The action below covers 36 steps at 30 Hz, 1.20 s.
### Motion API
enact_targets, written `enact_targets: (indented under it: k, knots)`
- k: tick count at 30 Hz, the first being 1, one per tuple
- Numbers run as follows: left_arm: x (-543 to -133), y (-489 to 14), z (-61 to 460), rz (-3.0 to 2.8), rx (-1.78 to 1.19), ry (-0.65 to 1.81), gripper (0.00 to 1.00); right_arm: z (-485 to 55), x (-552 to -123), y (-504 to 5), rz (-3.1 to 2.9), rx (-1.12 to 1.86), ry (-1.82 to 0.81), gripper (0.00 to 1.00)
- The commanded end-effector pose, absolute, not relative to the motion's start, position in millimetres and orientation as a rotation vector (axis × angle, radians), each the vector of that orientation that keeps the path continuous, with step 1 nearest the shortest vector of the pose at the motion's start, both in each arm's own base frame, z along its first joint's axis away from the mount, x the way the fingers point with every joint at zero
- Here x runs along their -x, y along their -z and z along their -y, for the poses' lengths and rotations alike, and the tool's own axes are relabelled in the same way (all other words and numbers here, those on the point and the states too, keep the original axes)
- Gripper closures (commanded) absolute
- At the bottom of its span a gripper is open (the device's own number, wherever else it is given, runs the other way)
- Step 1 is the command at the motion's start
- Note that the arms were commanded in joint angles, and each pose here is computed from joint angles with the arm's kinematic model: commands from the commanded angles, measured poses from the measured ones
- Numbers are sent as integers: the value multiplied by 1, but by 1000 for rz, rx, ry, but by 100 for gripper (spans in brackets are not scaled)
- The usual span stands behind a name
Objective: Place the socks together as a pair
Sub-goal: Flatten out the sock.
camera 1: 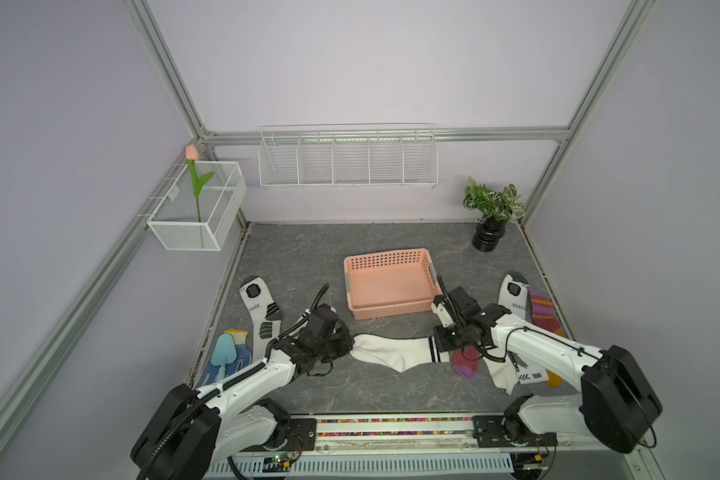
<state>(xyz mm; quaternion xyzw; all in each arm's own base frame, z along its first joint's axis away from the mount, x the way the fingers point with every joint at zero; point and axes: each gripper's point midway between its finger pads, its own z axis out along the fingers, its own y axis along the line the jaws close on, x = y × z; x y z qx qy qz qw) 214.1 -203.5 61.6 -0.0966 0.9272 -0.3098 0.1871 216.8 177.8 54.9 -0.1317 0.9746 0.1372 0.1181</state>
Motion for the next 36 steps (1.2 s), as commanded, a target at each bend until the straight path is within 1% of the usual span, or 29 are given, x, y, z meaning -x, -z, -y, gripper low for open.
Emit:
enact_targets:
  k: [1, 12, 21, 26, 30, 36]
  knots:
    - [-216, -64, 201, -2583, 247, 849, 100, -179, -228, -58, -2814, 395, -384, 90]
    - [-217, -61, 199, -2577, 255, 835, 100, -178, -239, -60, -2787, 417, -345, 87]
    - [-217, -61, 197, -2589, 250, 810, 100, -180, -232, -52, -2837, 414, -375, 89]
    - [-220, -75, 194, -2577, 231, 776, 100, -179, -229, -65, -2819, 394, -395, 89]
    - [-220, -92, 198, -2547, 222, 831, 100, -177, -228, -75, -2806, 380, -399, 89]
    - [-214, -106, 197, -2516, 241, 882, 100, -173, -226, -70, -2820, 372, -376, 89]
